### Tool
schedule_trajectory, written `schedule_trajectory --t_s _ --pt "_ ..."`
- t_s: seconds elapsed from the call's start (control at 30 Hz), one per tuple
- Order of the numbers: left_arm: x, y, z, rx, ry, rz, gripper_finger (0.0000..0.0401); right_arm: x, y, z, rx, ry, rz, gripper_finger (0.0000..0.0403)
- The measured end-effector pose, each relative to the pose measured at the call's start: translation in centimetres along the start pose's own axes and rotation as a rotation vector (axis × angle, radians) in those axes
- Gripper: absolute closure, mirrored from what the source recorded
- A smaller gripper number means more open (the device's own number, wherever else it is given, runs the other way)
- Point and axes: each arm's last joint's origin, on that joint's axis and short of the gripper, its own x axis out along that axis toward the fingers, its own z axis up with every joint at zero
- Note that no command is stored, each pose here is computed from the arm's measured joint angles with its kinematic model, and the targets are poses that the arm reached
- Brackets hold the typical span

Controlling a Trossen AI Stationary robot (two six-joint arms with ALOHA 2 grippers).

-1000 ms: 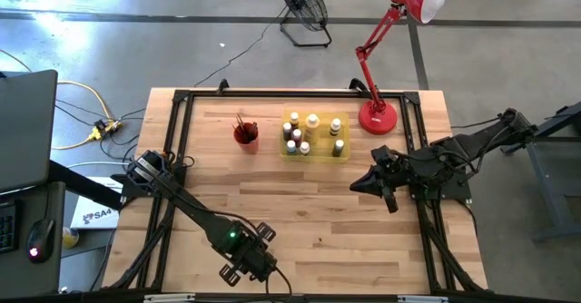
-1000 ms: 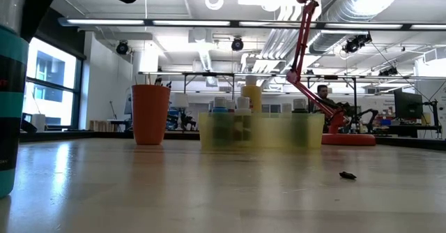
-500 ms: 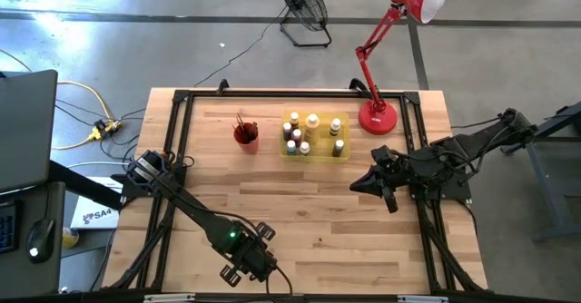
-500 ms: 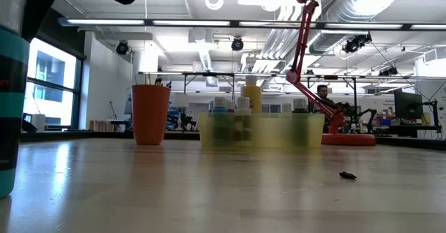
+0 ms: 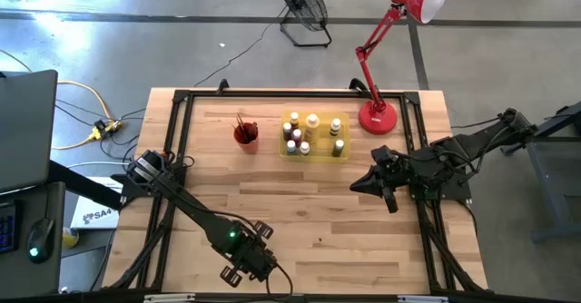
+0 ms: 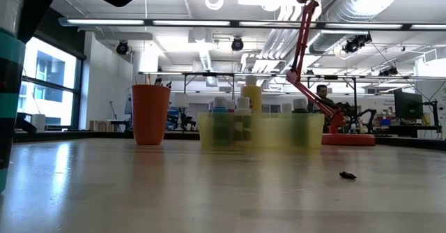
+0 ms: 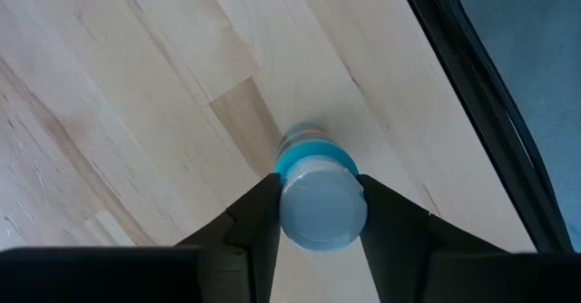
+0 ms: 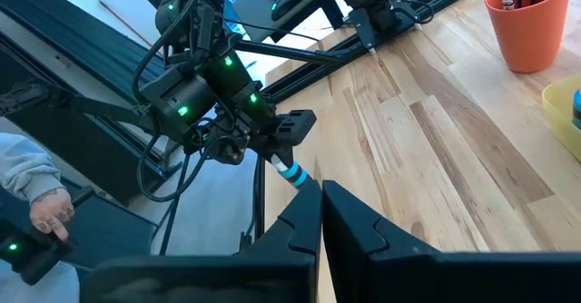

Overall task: Pick & Place Paint Supplies
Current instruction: Put the light blue paint bottle into the yellow bin

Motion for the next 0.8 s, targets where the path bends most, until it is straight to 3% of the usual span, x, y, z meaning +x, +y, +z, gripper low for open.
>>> schedule_trajectory --t_s 0.53,0.8 --pt "-1.0 0.0 0.0 0.0 0.022 0.0 0.0281 0.0 0.0 0.0 0.0 0.001 0.001 0.0398" --pt "-3.4 0.3 0.3 -0.003 0.067 0.023 0.0279 0.0 0.1 -0.1 0.007 0.018 0.02 0.0398"
